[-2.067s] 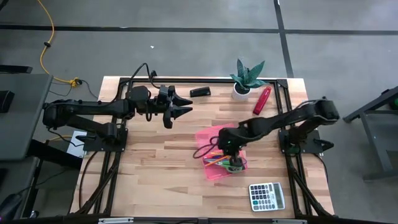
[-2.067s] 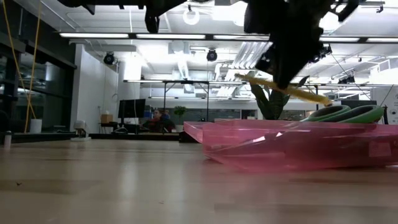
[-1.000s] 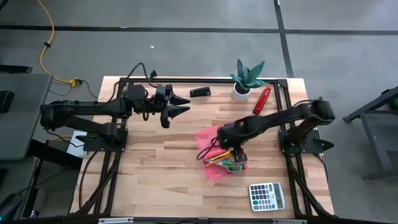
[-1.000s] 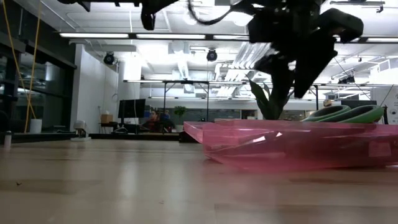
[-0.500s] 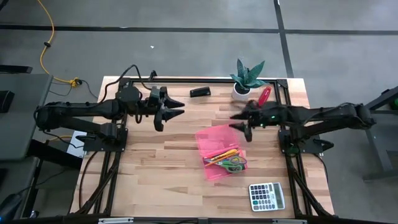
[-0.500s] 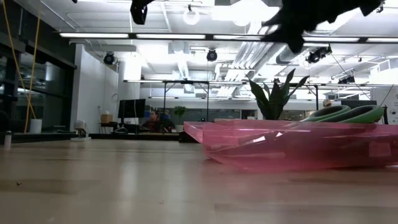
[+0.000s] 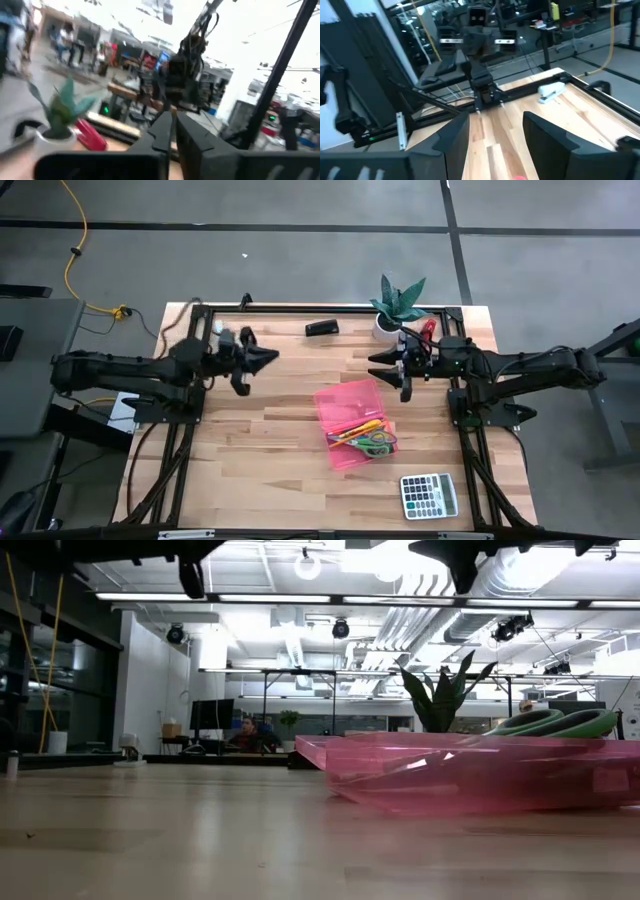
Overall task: Pack school essentials
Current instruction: Return to Home Position
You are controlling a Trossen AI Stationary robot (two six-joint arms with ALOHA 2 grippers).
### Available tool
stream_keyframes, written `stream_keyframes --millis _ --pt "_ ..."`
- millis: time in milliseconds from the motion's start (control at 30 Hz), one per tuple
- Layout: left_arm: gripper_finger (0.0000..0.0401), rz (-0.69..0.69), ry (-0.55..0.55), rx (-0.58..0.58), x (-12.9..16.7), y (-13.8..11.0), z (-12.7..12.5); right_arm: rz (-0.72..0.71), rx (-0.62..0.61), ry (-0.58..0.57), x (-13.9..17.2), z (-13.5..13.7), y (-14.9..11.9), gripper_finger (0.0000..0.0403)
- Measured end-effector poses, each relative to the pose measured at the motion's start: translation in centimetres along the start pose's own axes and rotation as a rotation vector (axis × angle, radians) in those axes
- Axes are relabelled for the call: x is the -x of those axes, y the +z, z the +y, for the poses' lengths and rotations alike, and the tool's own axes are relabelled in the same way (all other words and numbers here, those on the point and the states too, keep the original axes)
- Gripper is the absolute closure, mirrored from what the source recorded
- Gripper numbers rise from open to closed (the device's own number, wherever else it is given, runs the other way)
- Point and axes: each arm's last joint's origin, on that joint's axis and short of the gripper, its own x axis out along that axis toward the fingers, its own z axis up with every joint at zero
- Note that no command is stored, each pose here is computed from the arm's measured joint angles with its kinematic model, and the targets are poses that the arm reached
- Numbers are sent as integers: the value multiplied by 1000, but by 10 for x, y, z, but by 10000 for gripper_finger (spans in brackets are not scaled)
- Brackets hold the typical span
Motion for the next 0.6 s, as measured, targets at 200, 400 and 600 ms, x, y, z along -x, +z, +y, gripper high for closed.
stream_keyframes --millis 200,400,600 --pt "399 5 8 -64 19 15 6 -20 6 28 0 1 2 226" --pt "401 91 32 -58 35 15 8 -24 6 29 0 1 3 226" --pt "401 69 14 -53 38 18 4 -23 6 29 0 1 3 226"
